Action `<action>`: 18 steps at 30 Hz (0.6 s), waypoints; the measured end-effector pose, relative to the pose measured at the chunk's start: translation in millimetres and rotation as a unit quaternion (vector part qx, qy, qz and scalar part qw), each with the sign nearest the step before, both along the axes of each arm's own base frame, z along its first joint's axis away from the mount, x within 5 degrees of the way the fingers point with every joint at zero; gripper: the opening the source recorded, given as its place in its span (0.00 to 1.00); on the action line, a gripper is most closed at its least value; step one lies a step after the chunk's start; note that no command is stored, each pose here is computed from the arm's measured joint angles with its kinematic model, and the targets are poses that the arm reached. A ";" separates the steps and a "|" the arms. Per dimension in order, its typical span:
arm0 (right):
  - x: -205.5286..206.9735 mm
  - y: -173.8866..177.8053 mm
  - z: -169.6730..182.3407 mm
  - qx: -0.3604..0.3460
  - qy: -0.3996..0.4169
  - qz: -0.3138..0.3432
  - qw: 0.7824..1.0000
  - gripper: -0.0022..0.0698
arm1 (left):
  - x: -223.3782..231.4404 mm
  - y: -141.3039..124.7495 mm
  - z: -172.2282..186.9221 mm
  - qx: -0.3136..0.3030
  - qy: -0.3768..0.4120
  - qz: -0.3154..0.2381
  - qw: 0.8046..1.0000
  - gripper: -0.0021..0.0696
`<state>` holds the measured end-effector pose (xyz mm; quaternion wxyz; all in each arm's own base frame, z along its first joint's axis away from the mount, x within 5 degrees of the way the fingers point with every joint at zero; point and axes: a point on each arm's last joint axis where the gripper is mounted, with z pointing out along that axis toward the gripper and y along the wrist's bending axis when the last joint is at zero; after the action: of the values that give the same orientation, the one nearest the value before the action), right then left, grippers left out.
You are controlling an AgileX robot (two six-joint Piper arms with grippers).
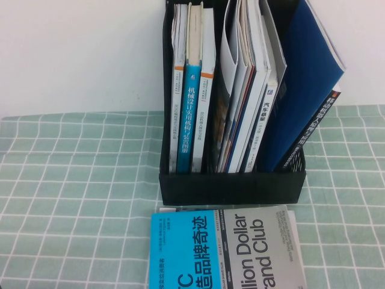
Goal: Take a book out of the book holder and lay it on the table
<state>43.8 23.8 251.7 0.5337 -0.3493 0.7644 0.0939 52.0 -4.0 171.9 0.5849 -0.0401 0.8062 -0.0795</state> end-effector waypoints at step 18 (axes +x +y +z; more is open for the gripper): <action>0.0 0.0 0.0 0.000 0.000 0.000 1.000 0.03 | -0.1 -0.6 0.0 0.030 -0.003 -0.013 0.999 0.03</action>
<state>43.8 23.8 251.7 0.5337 -0.3493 0.7644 0.0939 52.0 -4.6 171.9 0.5869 -0.0121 0.8071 -0.0630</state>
